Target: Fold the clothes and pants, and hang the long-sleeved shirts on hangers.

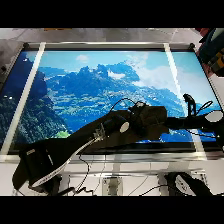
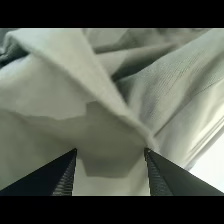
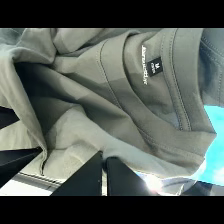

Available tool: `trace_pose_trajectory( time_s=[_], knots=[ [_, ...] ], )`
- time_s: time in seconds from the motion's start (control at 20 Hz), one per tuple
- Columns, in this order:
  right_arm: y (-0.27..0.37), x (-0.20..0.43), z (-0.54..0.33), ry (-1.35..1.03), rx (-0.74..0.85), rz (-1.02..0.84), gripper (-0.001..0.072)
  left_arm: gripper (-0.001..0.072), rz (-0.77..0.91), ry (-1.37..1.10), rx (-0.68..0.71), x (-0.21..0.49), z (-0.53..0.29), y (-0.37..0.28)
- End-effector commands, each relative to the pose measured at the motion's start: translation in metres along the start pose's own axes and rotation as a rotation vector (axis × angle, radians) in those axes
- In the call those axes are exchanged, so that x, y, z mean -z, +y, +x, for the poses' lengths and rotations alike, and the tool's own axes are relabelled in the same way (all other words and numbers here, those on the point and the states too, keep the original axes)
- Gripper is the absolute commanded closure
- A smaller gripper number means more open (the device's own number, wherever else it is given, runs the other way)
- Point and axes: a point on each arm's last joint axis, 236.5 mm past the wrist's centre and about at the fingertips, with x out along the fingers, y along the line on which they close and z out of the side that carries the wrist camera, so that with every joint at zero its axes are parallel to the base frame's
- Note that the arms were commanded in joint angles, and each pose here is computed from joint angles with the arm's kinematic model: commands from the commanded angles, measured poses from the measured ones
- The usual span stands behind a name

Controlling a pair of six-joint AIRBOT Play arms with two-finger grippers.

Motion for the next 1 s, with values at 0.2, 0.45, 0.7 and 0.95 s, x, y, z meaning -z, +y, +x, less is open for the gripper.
trace_pose_trajectory(
  time_s=[0.2,0.45,0.7,0.95],
  knots=[
    [0.000,0.000,0.000,0.001,0.000,0.000,0.0700,0.0216,-0.066,-0.033,0.049,-0.006,0.001,-0.016],
    [0.000,0.000,0.000,0.001,0.000,0.000,0.0700,0.0216,-0.021,-0.004,0.012,0.006,0.014,-0.007],
    [-0.001,0.001,0.000,0.005,0.005,-0.003,0.0700,0.0420,-0.042,0.059,-0.015,0.022,0.022,0.004],
    [-0.003,0.002,0.000,0.007,0.012,-0.006,0.0700,0.0695,0.071,-0.014,-0.038,-0.020,-0.002,0.008]
  ],
)
